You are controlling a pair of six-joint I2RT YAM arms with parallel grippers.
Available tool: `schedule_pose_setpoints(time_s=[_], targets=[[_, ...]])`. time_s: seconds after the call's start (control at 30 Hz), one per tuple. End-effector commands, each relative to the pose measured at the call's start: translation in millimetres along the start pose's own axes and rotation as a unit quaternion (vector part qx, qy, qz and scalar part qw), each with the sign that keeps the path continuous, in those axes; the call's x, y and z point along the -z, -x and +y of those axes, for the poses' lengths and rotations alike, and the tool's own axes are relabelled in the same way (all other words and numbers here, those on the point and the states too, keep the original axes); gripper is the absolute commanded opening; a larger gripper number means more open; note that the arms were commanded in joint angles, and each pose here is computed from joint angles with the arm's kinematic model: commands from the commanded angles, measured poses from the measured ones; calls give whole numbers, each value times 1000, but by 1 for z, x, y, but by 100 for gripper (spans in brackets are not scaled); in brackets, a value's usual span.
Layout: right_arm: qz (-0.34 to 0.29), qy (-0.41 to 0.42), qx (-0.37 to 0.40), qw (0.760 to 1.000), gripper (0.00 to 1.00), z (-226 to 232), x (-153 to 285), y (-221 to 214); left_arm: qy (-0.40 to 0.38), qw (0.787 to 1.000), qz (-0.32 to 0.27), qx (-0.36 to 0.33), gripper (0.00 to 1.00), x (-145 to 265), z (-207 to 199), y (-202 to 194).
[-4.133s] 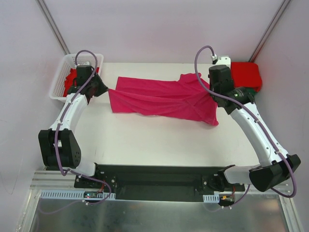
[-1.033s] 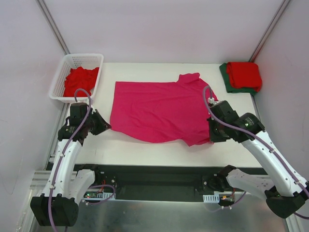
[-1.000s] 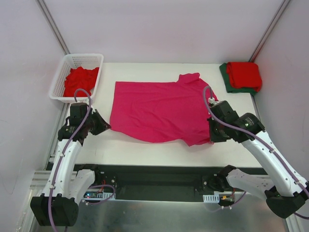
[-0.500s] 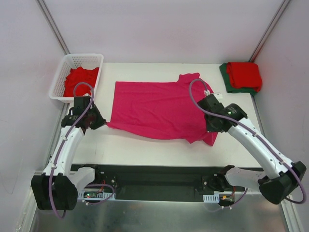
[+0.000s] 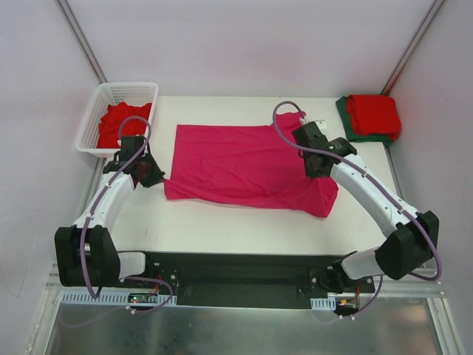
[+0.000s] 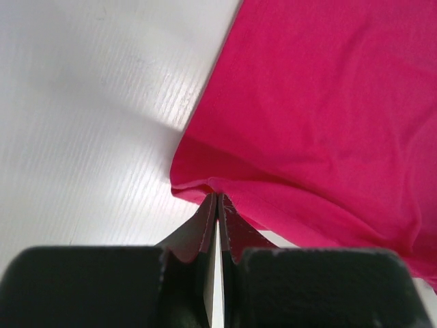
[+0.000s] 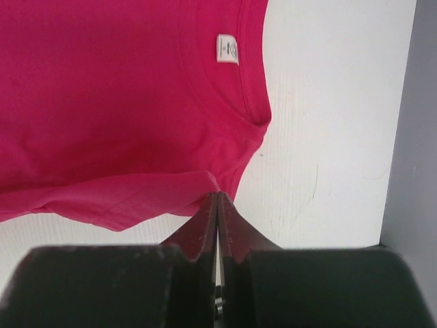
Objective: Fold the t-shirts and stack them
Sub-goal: Fold the flattened tshirt in 1/3 of the way
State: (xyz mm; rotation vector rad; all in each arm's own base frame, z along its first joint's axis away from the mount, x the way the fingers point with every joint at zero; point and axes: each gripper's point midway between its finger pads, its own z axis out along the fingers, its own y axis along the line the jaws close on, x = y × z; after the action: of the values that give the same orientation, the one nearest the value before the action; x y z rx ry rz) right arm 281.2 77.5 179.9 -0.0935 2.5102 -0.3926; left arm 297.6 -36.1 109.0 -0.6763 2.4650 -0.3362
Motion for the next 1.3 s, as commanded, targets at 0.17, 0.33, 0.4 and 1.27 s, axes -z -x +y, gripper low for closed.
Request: schedule_pose_setpoints(time_s=[0.17,0.33,0.4,1.27], targets=[[-48,7,8,999,2,13,-21,70,-2,1000,-30,-4,0,-20,-16,42],[-56,10,9,998,2,18,-31,93,0,1000,-29,3,0,-37,-24,58],[-51,7,7,999,1,18,-40,97,-3,999,-35,2,0,-41,-29,68],[-71,-2,-36,997,1,-12,-62,153,6,1000,-22,-13,0,-95,-43,102]])
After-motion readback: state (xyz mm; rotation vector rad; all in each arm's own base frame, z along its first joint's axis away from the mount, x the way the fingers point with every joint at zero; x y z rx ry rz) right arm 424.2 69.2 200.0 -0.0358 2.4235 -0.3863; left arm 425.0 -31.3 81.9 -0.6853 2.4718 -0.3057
